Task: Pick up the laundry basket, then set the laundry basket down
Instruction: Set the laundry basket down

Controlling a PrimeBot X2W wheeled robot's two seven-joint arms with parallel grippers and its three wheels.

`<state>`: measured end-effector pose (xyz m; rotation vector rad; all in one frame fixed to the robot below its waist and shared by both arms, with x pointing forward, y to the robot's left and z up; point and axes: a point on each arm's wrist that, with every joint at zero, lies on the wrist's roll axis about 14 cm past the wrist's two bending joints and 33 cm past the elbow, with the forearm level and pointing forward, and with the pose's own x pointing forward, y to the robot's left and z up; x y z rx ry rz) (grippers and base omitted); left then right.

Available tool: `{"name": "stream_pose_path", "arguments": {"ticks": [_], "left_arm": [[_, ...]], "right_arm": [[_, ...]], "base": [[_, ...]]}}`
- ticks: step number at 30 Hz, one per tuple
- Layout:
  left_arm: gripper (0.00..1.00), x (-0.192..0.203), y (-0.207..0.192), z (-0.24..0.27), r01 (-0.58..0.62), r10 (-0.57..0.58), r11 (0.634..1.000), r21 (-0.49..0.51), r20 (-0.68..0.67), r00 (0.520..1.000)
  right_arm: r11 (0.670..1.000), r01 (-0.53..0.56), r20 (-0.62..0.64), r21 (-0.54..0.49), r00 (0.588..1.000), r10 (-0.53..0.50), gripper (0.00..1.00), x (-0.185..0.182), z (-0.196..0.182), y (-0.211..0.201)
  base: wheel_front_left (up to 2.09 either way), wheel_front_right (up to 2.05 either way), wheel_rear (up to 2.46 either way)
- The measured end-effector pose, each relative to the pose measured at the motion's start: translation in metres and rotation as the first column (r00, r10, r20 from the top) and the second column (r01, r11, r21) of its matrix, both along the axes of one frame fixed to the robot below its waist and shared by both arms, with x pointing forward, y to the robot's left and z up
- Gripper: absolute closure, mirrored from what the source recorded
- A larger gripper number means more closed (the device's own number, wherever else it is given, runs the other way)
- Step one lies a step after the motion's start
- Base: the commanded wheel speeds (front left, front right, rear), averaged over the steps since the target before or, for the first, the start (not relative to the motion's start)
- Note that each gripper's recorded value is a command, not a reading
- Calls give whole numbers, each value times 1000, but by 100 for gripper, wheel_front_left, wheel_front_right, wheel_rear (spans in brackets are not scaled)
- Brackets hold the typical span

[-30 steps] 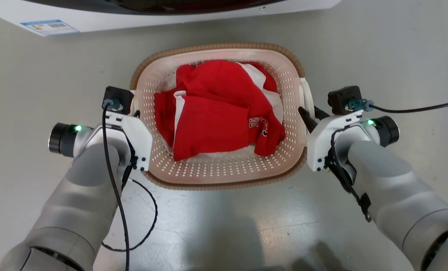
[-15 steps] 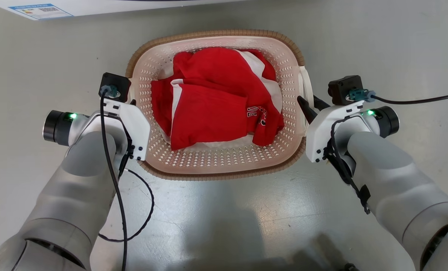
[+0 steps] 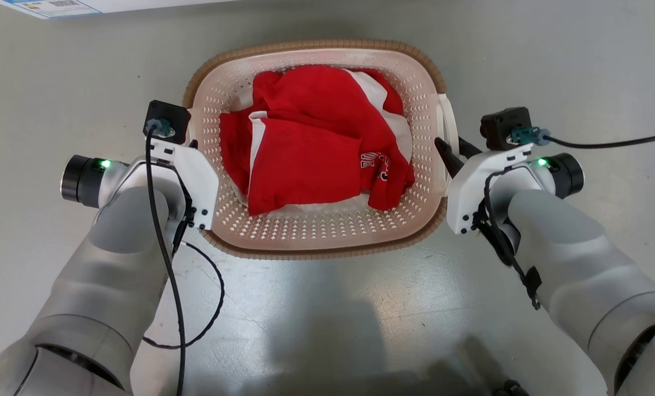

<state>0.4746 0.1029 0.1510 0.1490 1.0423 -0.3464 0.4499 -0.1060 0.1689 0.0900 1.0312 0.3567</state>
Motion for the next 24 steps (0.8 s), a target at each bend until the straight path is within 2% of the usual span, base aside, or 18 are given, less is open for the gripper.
{"name": "stream_pose_path", "arguments": {"ticks": [7, 8, 9, 10, 11, 12, 24], "left_arm": [[100, 2, 0, -1, -5, 5, 1000, 0, -4, 1000], [87, 2, 0, -1, -8, 8, 1000, 1, -4, 1000], [87, 3, 1, -2, -13, 13, 1000, 7, -2, 1000], [87, 3, 1, -2, -17, 17, 1000, 9, -2, 1000], [87, 3, 2, -2, -20, 20, 1000, 11, -2, 1000], [0, 4, 2, -2, -26, 26, 1000, 13, 0, 1000], [0, 4, 1, -2, -39, 39, 999, 22, -2, 999]], "right_arm": [[1000, 1, 4, 1, 1000, -1, 100, 4, 0, 0], [1000, 4, -5, 2, 1000, -4, 100, 3, -1, 1], [1000, 3, -10, 2, 1000, -3, 100, 2, -1, 1], [1000, 2, -11, 2, 1000, -2, 62, 2, -1, 1], [1000, -2, -12, 0, 1000, 2, 51, 1, -2, 1], [1000, -5, -12, -3, 1000, 5, 0, 1, -2, 1], [1000, -10, 1, -7, 1000, 10, 0, 4, -1, 3]], "base": [[0, 0, 0], [0, 0, 0], [0, 0, 0], [0, 0, 0], [0, 0, 0], [0, 0, 0], [0, 0, 0]]}}
